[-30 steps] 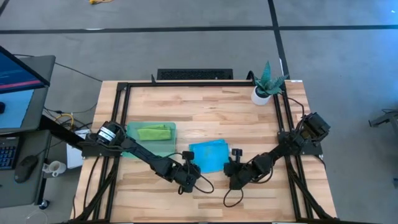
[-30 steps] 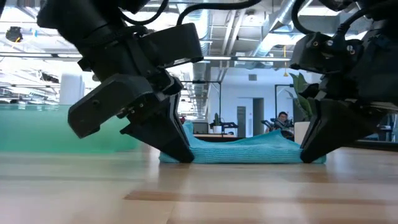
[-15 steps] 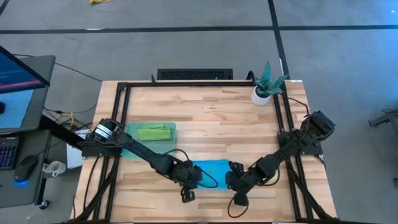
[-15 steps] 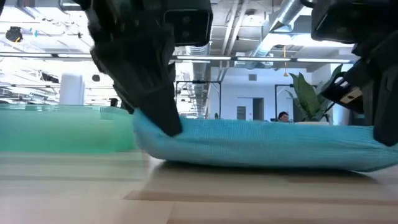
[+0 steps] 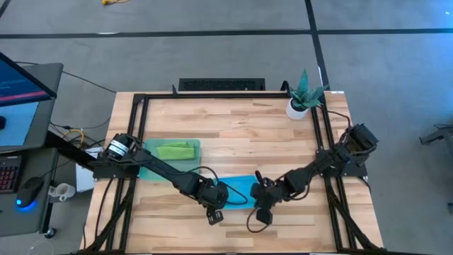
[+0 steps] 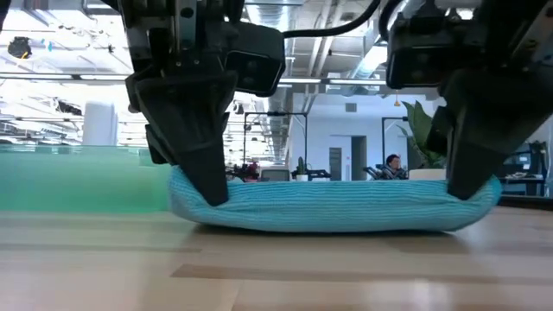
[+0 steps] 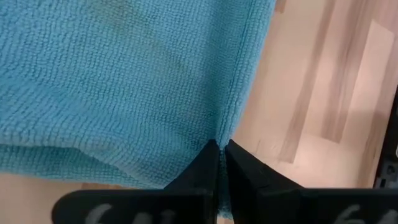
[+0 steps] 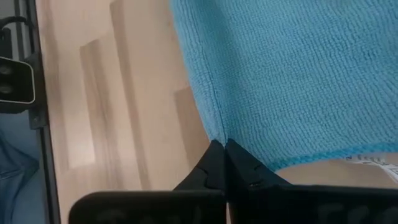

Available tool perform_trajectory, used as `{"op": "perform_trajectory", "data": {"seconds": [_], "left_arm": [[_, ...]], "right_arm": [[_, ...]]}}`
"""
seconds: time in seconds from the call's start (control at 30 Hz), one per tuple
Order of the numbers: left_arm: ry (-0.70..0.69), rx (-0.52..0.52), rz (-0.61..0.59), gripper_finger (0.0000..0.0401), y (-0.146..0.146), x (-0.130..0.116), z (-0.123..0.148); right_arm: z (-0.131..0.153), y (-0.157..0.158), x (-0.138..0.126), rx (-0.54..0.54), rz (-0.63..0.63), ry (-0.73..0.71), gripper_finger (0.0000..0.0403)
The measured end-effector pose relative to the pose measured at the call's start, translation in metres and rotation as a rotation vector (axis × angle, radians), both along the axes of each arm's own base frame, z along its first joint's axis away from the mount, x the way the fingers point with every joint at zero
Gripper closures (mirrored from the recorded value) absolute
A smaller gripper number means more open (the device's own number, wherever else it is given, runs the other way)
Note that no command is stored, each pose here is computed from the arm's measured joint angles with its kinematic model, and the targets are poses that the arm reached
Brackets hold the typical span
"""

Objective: Roll microfiber towels into tight, uniform cylinder then place into a basket
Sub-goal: Roll the blue towel

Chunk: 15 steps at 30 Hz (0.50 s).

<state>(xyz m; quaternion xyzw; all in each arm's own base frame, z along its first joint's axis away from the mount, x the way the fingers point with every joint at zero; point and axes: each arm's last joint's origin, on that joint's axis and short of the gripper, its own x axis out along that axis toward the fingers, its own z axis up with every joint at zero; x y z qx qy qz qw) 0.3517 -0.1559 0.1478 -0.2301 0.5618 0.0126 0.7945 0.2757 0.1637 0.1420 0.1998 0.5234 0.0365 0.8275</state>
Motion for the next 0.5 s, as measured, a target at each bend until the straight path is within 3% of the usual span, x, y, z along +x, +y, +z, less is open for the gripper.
{"op": "perform_trajectory", "data": {"seconds": [0.27, 0.5], "left_arm": [[0.008, 0.009, -0.018, 0.0395, 0.0, -0.001, -0.001], [0.011, 0.012, -0.023, 0.0395, 0.0, -0.002, -0.001]], "right_arm": [[0.0, -0.017, 0.009, -0.007, -0.018, 0.0, 0.0389], [0.0, -0.043, 0.021, 0.073, -0.06, 0.037, 0.0393]]}}
